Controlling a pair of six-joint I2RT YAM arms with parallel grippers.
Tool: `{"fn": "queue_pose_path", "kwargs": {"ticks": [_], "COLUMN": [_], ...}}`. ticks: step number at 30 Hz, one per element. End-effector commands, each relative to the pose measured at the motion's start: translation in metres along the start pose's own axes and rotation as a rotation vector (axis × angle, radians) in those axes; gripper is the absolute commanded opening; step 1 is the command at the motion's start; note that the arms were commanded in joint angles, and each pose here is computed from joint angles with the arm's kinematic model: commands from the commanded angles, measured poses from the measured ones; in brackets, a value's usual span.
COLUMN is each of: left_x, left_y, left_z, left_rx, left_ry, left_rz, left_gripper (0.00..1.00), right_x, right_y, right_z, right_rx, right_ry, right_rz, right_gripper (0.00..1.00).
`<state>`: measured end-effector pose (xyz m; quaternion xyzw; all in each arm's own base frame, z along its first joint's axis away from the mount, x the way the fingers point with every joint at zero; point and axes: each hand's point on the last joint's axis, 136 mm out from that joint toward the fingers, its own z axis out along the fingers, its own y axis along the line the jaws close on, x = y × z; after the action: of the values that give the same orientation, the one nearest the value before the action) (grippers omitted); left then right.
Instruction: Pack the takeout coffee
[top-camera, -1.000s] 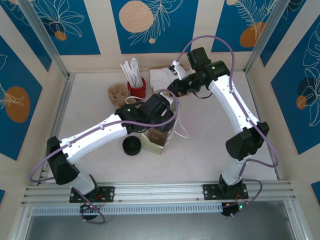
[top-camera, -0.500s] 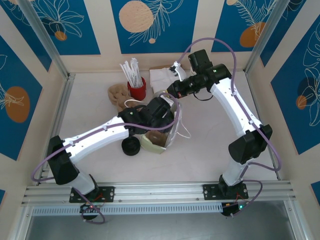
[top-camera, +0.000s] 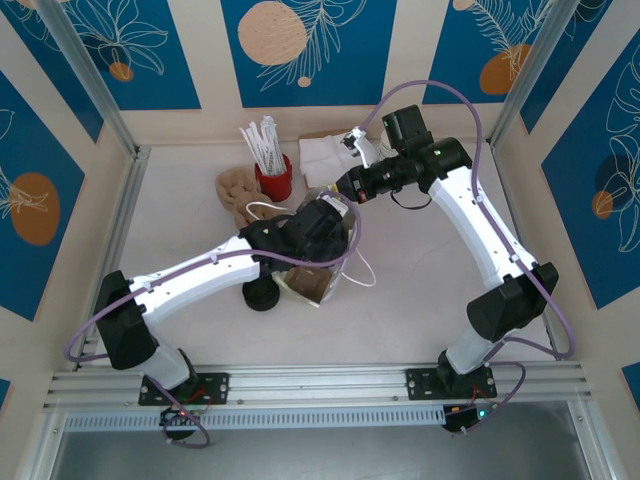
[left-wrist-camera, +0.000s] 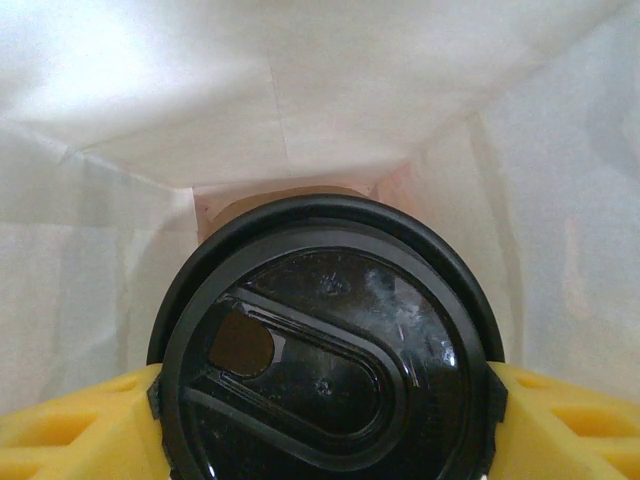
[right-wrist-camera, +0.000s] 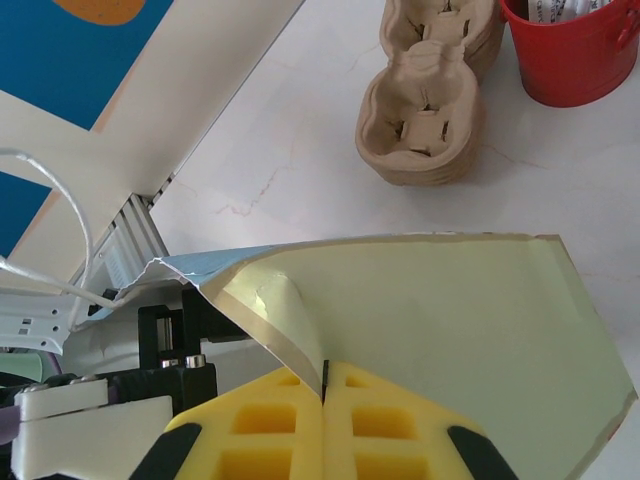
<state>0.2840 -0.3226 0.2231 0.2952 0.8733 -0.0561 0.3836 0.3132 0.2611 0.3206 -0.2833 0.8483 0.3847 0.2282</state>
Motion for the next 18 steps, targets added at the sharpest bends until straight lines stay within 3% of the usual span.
{"fn": "queue_pose_path", "kwargs": {"ticks": [1, 18], "left_x": [-0.0112, -0.0143], "left_y": [0.0004, 0.0011], "left_z": [0.0038, 0.0009], "left_rx": [-0.034, -0.054], "left_ry": [-0.052, -0.115], "left_rz": [0.017, 0.017], "left_gripper": [0.72, 0.73], "right_x": [0.0057, 0.0063], "right_y": [0.0235, 0.0138], "right_z": [-0.0063, -0.0035], "right_rx": [-0.075, -0.081], "right_ry": [0.002, 0.013], "right_rz": [-0.006, 0.053], "right_gripper": [0.01, 0.01]}}
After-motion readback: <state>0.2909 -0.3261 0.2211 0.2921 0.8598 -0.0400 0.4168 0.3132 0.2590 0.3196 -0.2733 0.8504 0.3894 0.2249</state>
